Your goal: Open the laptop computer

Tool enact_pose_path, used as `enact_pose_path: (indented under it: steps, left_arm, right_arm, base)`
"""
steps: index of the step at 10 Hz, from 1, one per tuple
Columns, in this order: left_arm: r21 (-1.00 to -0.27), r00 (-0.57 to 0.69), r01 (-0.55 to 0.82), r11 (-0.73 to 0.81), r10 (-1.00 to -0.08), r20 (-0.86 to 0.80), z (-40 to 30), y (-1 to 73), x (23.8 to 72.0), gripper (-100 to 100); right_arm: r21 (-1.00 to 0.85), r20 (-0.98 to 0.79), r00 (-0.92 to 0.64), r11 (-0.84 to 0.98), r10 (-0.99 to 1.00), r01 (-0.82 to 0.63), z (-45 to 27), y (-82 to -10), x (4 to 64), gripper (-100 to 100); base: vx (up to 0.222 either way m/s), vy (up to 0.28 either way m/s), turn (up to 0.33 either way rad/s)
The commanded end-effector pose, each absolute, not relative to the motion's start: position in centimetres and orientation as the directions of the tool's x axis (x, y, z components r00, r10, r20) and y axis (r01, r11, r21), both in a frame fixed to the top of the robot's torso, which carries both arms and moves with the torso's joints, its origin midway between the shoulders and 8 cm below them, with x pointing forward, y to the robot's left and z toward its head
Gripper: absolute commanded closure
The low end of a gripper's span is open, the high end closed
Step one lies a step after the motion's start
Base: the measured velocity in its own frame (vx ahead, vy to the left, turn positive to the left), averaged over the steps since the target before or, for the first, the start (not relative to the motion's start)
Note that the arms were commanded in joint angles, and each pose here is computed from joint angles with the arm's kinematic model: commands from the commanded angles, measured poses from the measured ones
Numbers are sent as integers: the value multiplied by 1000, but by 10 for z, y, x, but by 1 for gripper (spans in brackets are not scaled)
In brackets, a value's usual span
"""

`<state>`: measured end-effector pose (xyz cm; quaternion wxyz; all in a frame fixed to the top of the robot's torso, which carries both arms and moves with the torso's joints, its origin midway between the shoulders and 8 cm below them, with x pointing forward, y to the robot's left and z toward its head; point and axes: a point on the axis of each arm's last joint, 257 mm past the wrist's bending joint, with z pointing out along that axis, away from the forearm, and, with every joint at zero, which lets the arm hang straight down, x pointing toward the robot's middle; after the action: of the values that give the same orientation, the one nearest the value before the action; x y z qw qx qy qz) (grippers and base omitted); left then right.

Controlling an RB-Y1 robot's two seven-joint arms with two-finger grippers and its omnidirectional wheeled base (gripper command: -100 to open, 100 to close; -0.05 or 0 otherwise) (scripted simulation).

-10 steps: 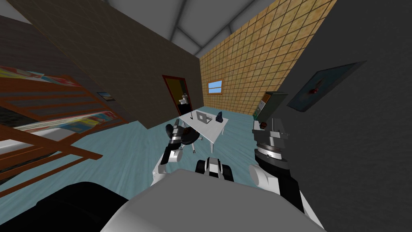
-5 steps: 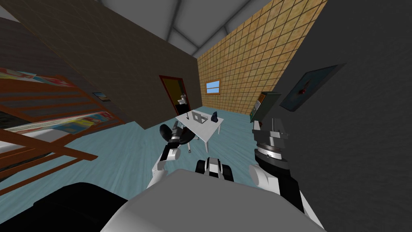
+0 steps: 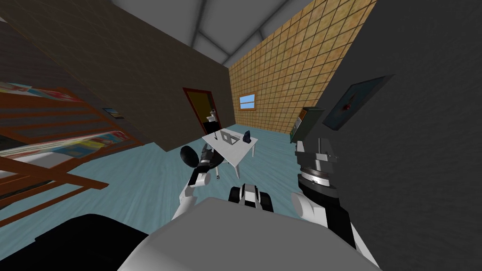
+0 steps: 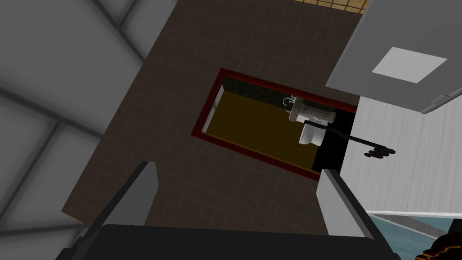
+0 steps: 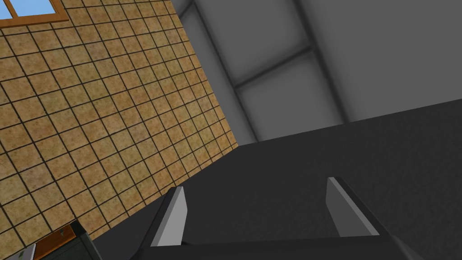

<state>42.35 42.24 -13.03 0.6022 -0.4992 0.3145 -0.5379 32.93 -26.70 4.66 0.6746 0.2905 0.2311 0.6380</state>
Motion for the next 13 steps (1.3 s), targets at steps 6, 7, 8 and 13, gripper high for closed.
enact_pose_path:
  steps: [6,7,8,13]
  left_arm:
    - [-938,332,264,-226,-892,308,-191,496,427,-100]
    - [-934,353,261,-246,-876,329,-199,509,426,-100]
    - [-929,375,261,-264,-859,349,-206,522,424,-100]
    - [-911,437,271,-309,-804,403,-224,557,416,-100]
  right_arm:
    - [687,59,79,17,995,-727,47,-267,329,0]
    - [687,59,79,17,995,-727,47,-267,329,0]
    - [687,59,79,17,995,-727,47,-267,329,0]
    - [687,59,79,17,995,-726,47,-267,329,0]
  base:
    - [74,-160,-24]
    - [178,-240,-34]
    - [173,-206,-29]
    - [155,-90,-20]
